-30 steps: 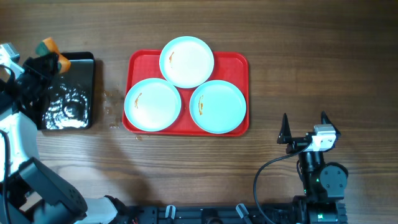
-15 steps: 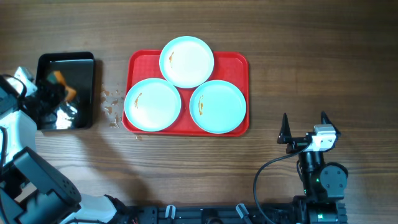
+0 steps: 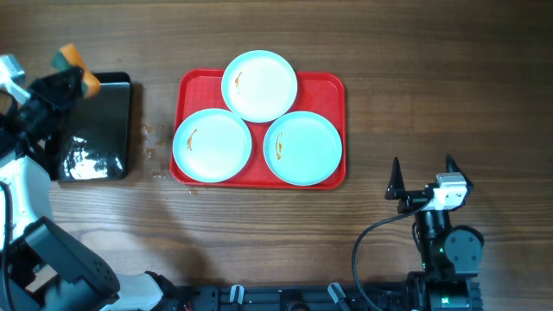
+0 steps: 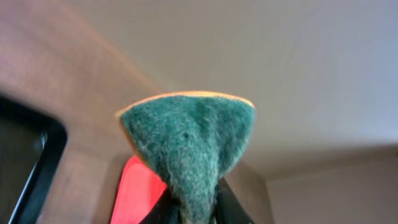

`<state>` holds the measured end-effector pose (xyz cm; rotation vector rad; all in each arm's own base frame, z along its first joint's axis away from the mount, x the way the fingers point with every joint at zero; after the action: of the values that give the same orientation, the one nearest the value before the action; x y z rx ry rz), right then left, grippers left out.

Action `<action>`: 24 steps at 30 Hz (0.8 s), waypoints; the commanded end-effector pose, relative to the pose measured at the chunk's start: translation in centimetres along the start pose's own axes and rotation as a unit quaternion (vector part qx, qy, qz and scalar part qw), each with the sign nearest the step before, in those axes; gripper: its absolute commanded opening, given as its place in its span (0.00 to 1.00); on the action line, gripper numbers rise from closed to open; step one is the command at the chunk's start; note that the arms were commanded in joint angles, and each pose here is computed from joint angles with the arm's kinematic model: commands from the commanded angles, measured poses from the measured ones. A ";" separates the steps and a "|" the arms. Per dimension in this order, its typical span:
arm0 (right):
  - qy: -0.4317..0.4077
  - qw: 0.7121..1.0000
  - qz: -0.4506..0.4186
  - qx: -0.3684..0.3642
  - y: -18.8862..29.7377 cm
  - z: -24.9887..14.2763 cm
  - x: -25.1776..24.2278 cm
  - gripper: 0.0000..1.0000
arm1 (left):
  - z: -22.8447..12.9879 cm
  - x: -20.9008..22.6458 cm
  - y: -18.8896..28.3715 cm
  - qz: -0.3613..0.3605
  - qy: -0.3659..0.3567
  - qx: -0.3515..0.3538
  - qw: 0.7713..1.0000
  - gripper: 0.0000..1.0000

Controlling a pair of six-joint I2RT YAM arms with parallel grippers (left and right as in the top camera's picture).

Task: Clean dirty plates on tray and stack at the side
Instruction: 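Dip and wipe the sponge in the black tray with the left gripper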

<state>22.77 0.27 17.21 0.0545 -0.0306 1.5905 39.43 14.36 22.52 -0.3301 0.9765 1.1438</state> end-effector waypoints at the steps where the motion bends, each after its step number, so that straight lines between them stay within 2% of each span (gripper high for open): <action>1: 0.004 1.000 0.007 -0.001 0.0 0.0 0.2 1.00 | -2.6 5.1 1.2 0.148 -0.047 0.033 0.987 0.13; 2: 0.005 1.000 0.007 -0.001 0.0 0.0 0.2 1.00 | -4.5 10.6 3.7 0.331 -0.021 0.056 0.942 0.04; 4: 0.005 1.000 0.007 -0.001 0.0 0.0 0.2 1.00 | -4.9 11.8 4.7 0.374 -0.012 0.062 0.925 0.04; 6: 0.005 1.000 0.007 -0.001 0.0 0.0 0.2 1.00 | -4.6 10.9 3.9 0.338 -0.009 0.054 0.940 0.04; 10: 0.005 1.000 0.007 -0.001 0.0 0.0 0.2 1.00 | -2.6 5.8 1.1 0.165 0.001 0.023 0.986 0.04; 12: 0.005 1.000 0.007 -0.001 0.0 0.0 0.2 1.00 | -1.7 2.9 0.3 0.076 0.003 0.016 0.997 0.04; 15: 0.005 1.000 0.007 -0.001 0.0 0.0 0.2 1.00 | -0.2 -0.8 0.1 -0.028 0.014 0.008 0.999 0.04; 18: 0.005 1.000 0.007 -0.001 0.0 0.0 0.2 1.00 | 1.0 -2.8 0.3 -0.074 0.030 0.002 0.997 0.04; 21: 0.004 1.000 0.007 -0.001 0.0 0.0 0.2 1.00 | 1.4 -3.2 0.3 -0.079 0.037 -0.003 0.996 0.04; 24: 0.005 1.000 0.007 -0.001 0.0 0.0 0.2 1.00 | 0.0 -1.3 0.1 -0.042 -0.056 0.006 0.998 0.04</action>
<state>22.78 0.27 17.19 0.0552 -0.0300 1.5905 39.98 14.50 24.58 -0.3971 0.9263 1.0896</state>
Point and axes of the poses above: each gripper's point midway between its finger pads, its own y axis back along the fingers, its own x axis along the line the jaws close on, z = x × y, the point moved 2 cm from there along y, back along the fingers, and after that the axes turned 6 degrees about -y, right-handed, at the moved point
